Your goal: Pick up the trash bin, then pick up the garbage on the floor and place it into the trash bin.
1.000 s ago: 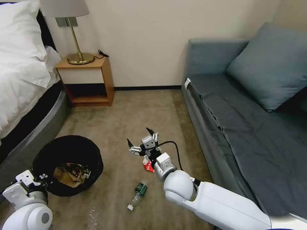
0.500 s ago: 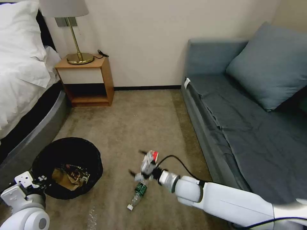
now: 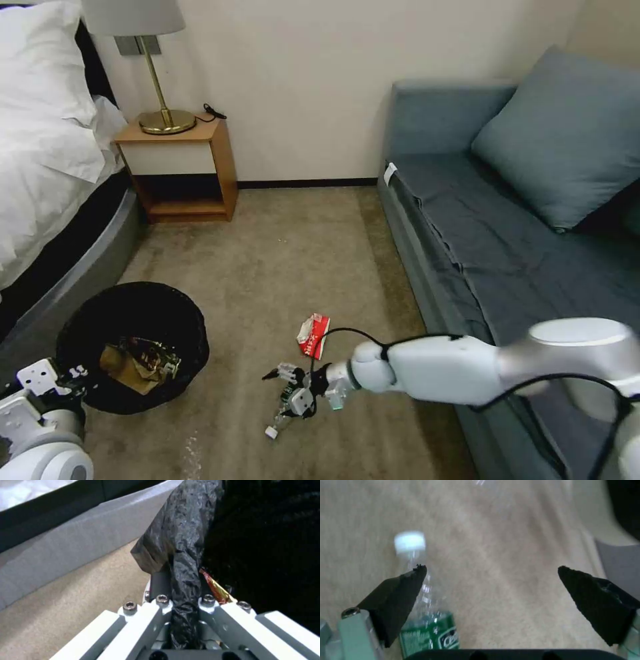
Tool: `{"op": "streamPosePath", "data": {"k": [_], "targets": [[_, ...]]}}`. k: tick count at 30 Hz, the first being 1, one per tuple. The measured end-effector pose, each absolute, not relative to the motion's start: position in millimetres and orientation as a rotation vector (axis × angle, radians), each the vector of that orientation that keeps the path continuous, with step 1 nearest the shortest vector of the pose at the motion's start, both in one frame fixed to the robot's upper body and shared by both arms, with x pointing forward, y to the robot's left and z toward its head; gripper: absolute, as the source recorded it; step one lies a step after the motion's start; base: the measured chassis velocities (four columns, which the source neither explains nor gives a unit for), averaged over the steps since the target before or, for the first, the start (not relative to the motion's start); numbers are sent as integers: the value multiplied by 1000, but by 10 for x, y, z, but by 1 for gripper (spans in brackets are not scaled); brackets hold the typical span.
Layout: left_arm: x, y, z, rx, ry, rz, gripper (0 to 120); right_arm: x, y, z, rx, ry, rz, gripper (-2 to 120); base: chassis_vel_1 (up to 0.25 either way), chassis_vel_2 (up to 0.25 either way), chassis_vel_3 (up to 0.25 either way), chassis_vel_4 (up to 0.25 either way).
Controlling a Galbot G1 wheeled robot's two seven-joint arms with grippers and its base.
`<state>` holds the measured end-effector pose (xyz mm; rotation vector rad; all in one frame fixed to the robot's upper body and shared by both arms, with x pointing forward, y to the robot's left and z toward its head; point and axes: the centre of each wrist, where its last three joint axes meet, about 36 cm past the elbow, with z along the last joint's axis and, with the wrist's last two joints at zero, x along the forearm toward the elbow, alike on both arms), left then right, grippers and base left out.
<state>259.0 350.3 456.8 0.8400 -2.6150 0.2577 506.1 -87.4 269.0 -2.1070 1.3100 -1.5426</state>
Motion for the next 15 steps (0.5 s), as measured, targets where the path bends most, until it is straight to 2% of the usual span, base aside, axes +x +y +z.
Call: {"op": "streamPosePath", "data": {"k": [8,15], "targets": [[2607,3502,4565,839,-2621,267,2,5165,-967,2318,-2161,1213,-1609,100,0,0,0,0],[2602,3515,4530,843,-2612,268,2,5223,-937,2207,-2162,1203,-1619,100,0,0,0,0]]}}
